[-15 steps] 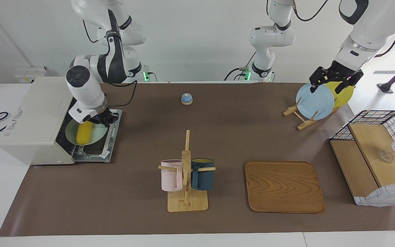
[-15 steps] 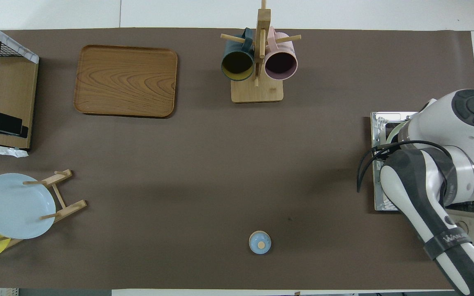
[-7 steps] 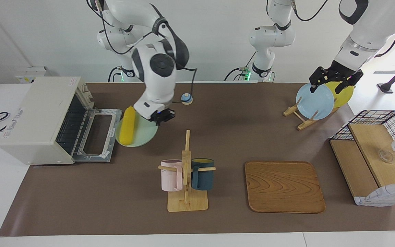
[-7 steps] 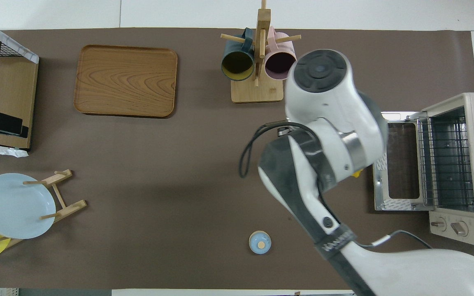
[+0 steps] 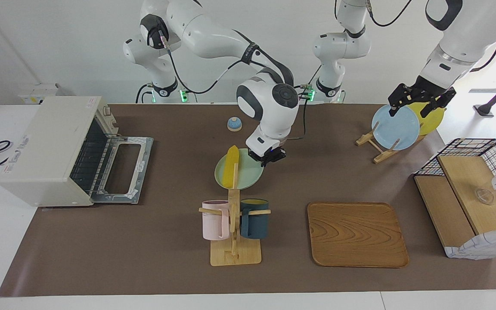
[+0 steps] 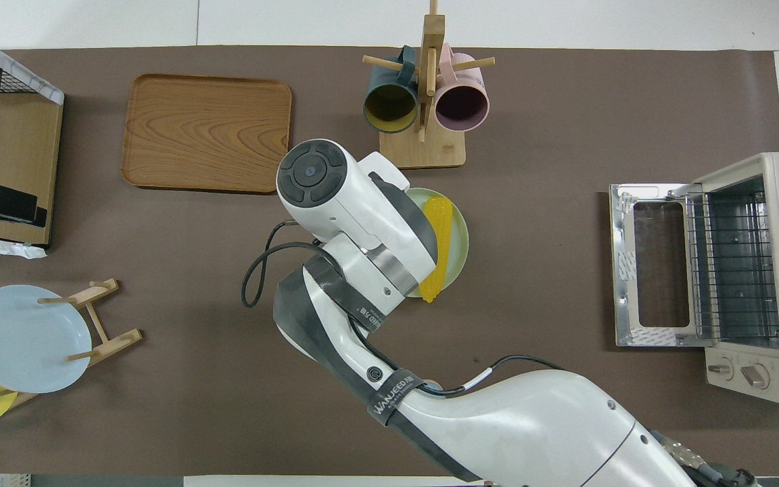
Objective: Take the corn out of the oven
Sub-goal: 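Lower the plate onto the table with the right gripper while the left gripper approaches, then grasp the yellow corn with the left gripper while the right gripper withdraws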
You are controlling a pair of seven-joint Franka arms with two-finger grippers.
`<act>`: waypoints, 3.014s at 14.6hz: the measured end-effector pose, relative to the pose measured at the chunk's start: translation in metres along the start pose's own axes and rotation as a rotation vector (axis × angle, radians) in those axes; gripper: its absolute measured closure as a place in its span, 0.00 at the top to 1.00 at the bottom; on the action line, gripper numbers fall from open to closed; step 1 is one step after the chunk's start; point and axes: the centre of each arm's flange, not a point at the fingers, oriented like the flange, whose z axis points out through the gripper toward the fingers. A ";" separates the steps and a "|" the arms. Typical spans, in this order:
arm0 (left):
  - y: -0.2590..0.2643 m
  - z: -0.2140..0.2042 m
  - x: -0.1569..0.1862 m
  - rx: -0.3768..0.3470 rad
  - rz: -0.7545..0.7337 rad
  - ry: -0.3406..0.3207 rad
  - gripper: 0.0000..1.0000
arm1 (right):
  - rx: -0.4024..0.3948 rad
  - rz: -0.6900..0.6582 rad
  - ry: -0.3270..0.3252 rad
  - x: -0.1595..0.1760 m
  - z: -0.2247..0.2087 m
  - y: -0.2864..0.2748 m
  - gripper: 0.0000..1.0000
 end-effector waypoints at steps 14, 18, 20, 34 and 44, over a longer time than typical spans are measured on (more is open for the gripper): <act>0.041 0.003 0.001 -0.024 0.063 -0.003 1.00 | 0.139 0.085 0.019 0.022 -0.002 0.046 0.45; 0.092 0.023 0.002 -0.065 0.141 -0.008 1.00 | -0.069 0.041 -0.020 0.043 -0.018 0.139 0.10; 0.124 0.040 0.000 -0.090 0.181 -0.015 1.00 | -0.109 0.019 -0.052 0.047 -0.014 0.195 0.01; 0.402 0.287 -0.008 -0.143 0.274 0.085 1.00 | -0.056 -0.025 -0.080 0.006 0.105 0.418 0.01; 0.431 0.337 -0.001 -0.142 0.215 0.091 0.87 | -0.159 -0.096 -0.160 0.016 0.053 0.421 0.01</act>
